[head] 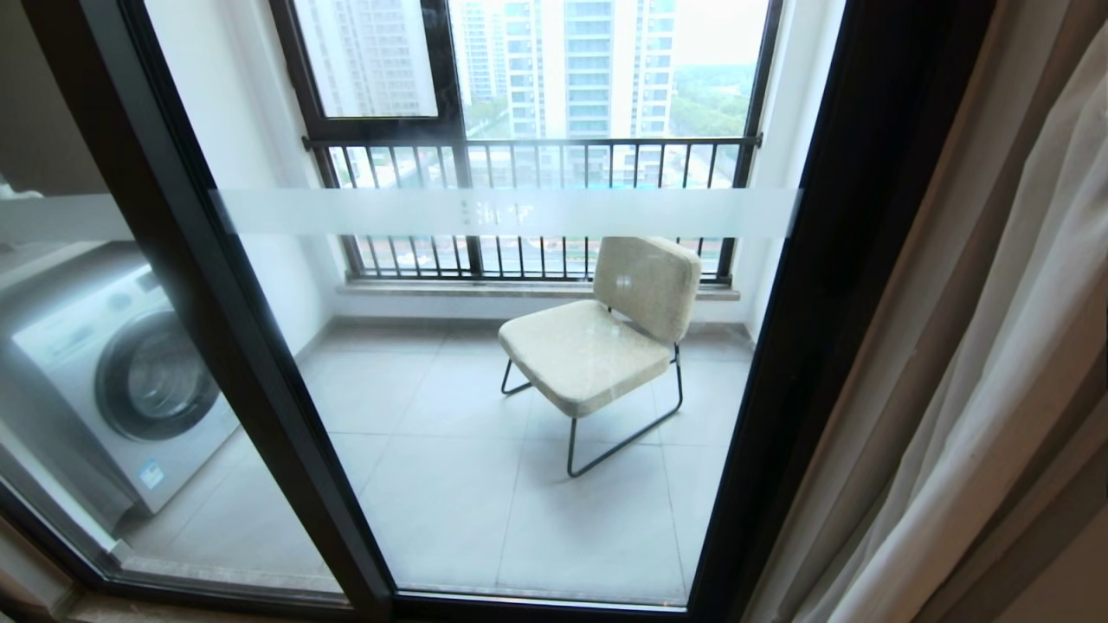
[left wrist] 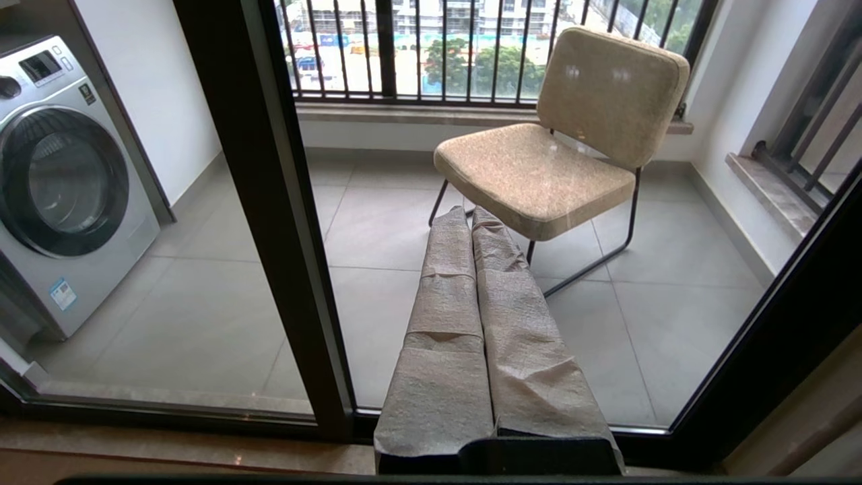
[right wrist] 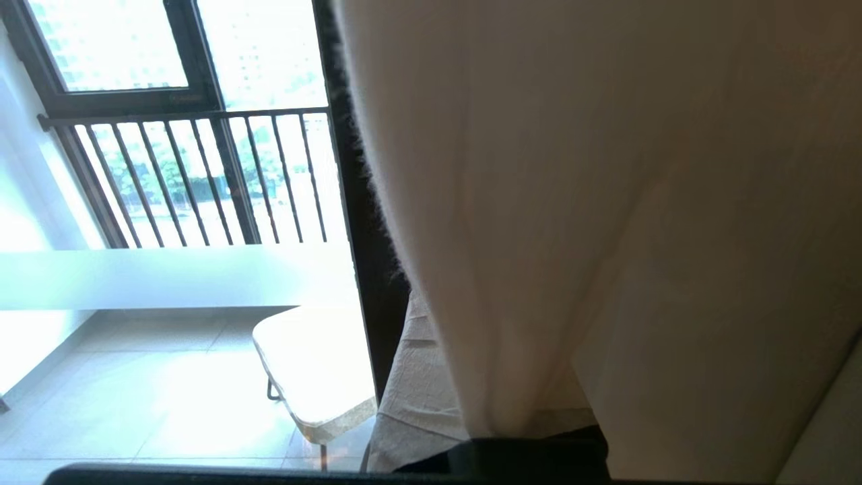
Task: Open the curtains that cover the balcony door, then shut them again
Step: Close the inner curtains on both sides
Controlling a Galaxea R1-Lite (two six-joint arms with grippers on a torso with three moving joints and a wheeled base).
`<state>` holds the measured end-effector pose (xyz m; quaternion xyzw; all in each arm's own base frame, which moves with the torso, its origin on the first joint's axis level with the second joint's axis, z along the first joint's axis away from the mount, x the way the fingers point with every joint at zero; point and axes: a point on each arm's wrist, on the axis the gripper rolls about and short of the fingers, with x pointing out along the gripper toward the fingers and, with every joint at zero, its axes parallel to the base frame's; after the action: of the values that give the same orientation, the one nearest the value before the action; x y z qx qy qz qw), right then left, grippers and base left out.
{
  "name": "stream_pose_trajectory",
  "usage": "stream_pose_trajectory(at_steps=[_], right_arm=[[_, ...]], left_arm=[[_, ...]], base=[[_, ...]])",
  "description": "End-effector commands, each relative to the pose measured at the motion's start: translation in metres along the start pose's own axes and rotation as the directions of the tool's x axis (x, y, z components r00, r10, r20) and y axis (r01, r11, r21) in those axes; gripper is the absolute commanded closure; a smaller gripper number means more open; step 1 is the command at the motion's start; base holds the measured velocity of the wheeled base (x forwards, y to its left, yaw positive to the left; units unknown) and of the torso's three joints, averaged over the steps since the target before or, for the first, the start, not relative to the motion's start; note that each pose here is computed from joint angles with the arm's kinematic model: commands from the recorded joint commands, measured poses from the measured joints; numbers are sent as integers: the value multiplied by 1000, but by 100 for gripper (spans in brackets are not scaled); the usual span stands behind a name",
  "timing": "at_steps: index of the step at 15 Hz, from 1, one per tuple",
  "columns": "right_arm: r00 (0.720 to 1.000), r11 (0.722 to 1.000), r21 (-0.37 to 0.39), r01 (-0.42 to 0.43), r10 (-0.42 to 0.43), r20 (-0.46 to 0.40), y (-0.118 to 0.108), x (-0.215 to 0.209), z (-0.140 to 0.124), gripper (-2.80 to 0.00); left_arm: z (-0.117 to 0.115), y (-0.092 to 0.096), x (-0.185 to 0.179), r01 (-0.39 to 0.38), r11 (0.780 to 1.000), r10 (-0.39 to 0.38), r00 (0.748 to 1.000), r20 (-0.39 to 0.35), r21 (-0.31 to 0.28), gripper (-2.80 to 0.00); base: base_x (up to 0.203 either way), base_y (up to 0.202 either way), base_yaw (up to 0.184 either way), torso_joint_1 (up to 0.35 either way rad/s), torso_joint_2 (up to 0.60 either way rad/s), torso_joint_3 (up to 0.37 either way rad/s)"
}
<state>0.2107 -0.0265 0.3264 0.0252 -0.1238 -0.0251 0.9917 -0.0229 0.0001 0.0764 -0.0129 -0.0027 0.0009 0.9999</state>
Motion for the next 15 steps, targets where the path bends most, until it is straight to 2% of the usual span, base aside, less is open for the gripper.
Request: stream_pose_trajectory(at_steps=[1,15], right_arm=[[1000,1000,-1,-3,3,15,1,-2,4,0],[1000,1000,2,-5,5,19,1,-6,6,0]], left_arm=[[0,0,0,-1,1000,1,1000,1,0,0],[0,0,0,0,1000,0,1000,1,0,0]], base=[[0,0,0,0,0,0],[0,0,0,0,0,0]])
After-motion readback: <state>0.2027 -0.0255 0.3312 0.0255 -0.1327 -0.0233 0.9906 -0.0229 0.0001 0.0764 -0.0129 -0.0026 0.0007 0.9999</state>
